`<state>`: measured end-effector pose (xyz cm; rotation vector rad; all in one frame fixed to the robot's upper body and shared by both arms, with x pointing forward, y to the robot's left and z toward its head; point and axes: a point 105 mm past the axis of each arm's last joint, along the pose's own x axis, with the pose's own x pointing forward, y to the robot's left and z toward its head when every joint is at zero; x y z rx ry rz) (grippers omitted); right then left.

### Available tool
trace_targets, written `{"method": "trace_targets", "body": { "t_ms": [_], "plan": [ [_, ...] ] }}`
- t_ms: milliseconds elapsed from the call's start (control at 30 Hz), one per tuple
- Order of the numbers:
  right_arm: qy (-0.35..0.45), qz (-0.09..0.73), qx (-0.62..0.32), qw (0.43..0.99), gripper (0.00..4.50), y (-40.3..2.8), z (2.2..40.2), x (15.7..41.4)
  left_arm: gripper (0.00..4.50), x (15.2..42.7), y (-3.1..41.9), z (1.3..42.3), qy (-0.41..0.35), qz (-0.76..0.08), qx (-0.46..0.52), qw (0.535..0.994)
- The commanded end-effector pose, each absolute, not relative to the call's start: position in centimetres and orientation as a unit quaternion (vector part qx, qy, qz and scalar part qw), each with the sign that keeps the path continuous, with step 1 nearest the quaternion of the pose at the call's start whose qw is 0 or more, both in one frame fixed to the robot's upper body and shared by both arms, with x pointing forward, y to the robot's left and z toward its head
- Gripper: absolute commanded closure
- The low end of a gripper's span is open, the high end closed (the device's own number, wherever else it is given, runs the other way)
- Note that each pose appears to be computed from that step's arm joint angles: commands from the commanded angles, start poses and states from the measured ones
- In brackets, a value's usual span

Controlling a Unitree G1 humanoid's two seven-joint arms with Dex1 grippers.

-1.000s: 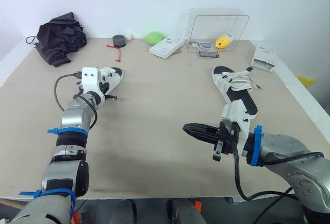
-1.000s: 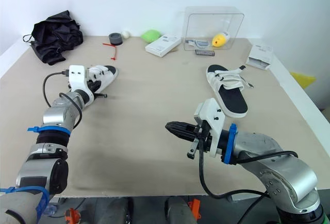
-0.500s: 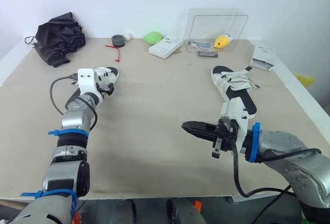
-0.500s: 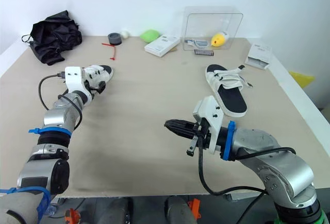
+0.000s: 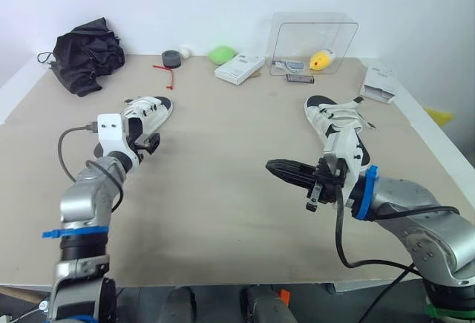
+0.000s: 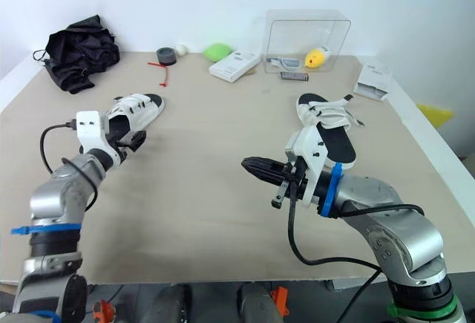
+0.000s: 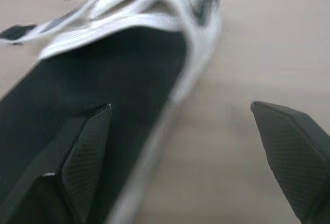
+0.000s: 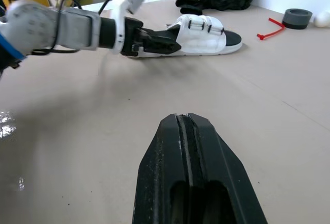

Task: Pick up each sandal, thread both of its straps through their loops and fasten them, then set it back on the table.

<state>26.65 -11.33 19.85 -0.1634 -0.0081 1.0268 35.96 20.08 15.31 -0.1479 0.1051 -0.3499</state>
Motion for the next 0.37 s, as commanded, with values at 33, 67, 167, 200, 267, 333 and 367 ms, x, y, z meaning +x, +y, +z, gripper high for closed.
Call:
{"method": "trace_targets", "body": {
  "t_ms": [33, 67, 167, 200, 267, 333, 367],
  "plan": [
    [-0.049, 0.452, -0.072, 0.888, 4.50, -13.3, 21.6, 27.3, 0.06, 31.7, 17.9, 16.3, 0.032, -0.314, -0.111, 0.942],
    [-0.052, 0.447, -0.067, 0.891, 4.50, -13.6, 21.6, 27.3, 0.06, 31.3, 18.2, 15.9, 0.034, -0.311, -0.108, 0.944],
    [-0.053, 0.440, -0.057, 0.894, 4.50, -14.1, 21.4, 27.0, 0.06, 30.7, 18.6, 15.5, 0.044, -0.310, -0.102, 0.944],
    [-0.047, 0.436, -0.056, 0.897, 4.50, -14.3, 21.1, 26.9, 0.06, 30.4, 18.6, 15.4, 0.049, -0.317, -0.108, 0.941],
    [-0.029, 0.424, -0.053, 0.904, 4.50, -14.9, 20.3, 26.8, 0.06, 30.1, 18.8, 15.3, 0.051, -0.327, -0.101, 0.938],
    [-0.004, 0.414, -0.047, 0.909, 4.50, -15.4, 19.0, 26.5, 0.06, 29.8, 19.2, 14.7, 0.065, -0.333, -0.090, 0.936],
    [0.006, 0.412, -0.045, 0.910, 4.50, -15.6, 18.5, 26.3, 0.06, 29.7, 19.3, 14.6, 0.064, -0.337, -0.091, 0.935]
  ]
}}
